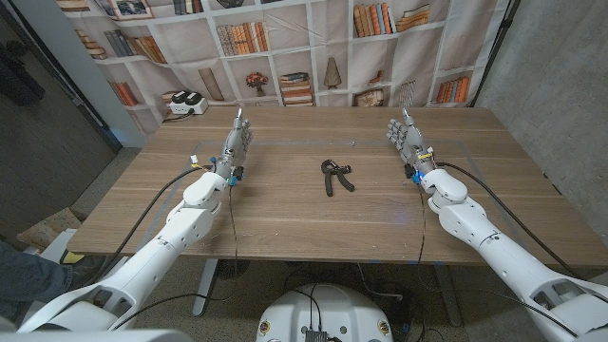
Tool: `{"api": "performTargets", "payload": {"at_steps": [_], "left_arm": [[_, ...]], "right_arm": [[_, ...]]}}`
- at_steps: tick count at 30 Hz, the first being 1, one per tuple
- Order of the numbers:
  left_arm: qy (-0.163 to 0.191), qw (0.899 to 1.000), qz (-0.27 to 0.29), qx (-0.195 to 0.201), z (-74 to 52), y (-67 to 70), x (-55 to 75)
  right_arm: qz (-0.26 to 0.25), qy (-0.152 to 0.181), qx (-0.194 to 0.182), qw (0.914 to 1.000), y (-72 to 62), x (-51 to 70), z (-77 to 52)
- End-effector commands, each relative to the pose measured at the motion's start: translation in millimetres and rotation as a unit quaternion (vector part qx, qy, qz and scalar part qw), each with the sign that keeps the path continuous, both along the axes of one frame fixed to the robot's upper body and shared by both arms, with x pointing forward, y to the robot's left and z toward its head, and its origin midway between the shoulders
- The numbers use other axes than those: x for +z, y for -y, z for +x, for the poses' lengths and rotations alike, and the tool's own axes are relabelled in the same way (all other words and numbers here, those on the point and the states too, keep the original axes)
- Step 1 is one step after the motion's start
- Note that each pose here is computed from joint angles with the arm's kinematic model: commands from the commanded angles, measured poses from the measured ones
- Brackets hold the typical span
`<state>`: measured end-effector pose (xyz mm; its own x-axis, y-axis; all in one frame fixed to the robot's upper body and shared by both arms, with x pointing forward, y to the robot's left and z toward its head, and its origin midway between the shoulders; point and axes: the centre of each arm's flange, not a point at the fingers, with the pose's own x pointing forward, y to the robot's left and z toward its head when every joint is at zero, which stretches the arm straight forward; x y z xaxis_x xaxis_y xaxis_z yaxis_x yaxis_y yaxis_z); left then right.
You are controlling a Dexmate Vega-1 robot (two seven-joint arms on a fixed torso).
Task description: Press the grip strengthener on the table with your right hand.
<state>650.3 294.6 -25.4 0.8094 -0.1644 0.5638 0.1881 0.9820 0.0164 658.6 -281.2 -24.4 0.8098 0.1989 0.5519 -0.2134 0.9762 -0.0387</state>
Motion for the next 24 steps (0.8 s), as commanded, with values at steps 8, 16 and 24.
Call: {"api": "performTargets", "payload": {"at_steps": [8,16,24], "left_arm": [[0.022,1.0,0.018,0.013,-24.7,-8.3,8.4],[0.029,0.999,0.019,0.019,-32.1,-16.1,8.6],[0.028,0.999,0.018,0.025,-36.6,-25.8,6.2]], "right_arm": [[-0.071,0.061,-0.046,0.9946,-28.1,15.4,-30.0],[-0.094,0.078,-0.066,0.9904,-34.6,15.1,-48.7],[-0.111,0.078,-0.072,0.9882,-41.9,8.3,-61.6]]}}
